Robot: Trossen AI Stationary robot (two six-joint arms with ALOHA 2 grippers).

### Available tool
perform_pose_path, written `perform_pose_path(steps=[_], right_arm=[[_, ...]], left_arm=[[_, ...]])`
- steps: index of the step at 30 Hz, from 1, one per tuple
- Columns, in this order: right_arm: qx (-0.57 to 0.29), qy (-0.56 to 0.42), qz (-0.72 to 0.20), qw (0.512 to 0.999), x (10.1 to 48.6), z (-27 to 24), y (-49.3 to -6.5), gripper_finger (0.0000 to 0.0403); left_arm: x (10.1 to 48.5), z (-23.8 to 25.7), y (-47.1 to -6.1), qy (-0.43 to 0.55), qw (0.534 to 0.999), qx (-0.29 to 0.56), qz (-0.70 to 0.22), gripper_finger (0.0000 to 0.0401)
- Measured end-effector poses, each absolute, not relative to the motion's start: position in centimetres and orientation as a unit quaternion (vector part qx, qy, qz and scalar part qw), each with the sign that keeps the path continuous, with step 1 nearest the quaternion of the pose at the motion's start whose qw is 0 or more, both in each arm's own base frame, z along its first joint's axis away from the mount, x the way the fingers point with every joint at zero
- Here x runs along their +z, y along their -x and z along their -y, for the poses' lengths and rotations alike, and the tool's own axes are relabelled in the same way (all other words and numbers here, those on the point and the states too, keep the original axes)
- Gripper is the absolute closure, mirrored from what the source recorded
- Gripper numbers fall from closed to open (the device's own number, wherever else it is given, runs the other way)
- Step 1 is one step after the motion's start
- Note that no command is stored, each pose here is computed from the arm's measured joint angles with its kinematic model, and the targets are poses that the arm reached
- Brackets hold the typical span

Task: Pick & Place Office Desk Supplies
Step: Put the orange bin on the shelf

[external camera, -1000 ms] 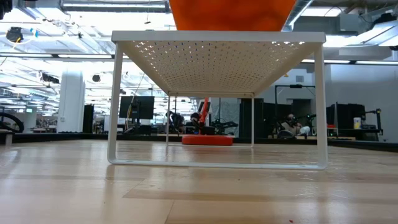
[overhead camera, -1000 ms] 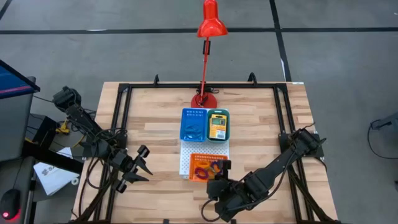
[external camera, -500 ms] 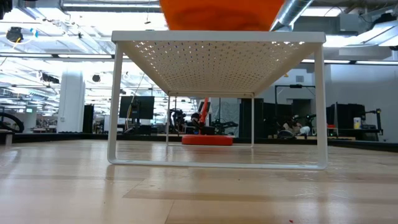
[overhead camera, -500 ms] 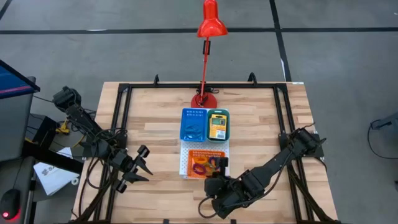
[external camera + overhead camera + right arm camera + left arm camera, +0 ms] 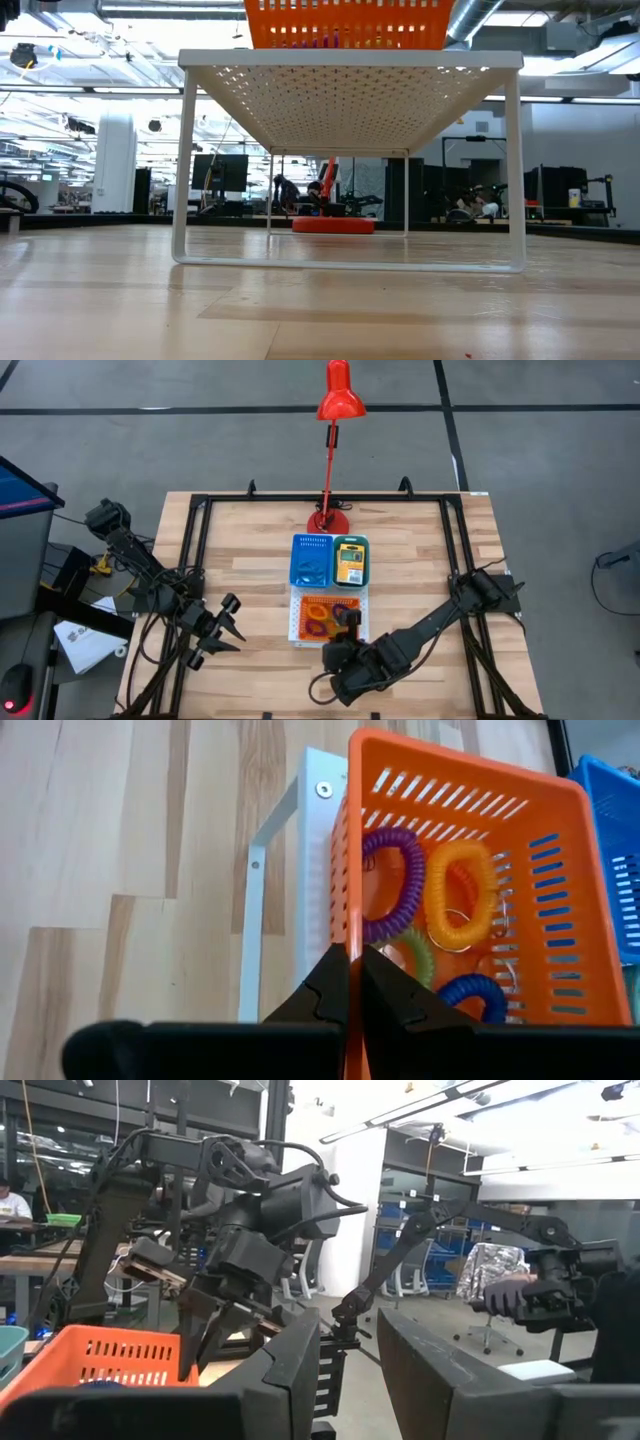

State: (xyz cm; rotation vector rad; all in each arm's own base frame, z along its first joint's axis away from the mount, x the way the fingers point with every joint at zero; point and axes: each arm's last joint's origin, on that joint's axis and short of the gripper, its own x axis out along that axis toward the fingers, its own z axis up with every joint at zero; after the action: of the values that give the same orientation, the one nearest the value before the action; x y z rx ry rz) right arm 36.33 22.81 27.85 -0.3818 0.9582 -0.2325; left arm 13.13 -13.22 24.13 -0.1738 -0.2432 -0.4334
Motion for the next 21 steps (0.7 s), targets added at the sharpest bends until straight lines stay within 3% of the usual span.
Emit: perform_pose_path(steps=[21], right_arm=[[-0.112,0.183,-0.460,0.862,29.4,-22.9,-35.6,0.0399]], left_arm=[[24.1,13.2,-13.1,0.086,0.966,-0.214,0.120,0.0303]])
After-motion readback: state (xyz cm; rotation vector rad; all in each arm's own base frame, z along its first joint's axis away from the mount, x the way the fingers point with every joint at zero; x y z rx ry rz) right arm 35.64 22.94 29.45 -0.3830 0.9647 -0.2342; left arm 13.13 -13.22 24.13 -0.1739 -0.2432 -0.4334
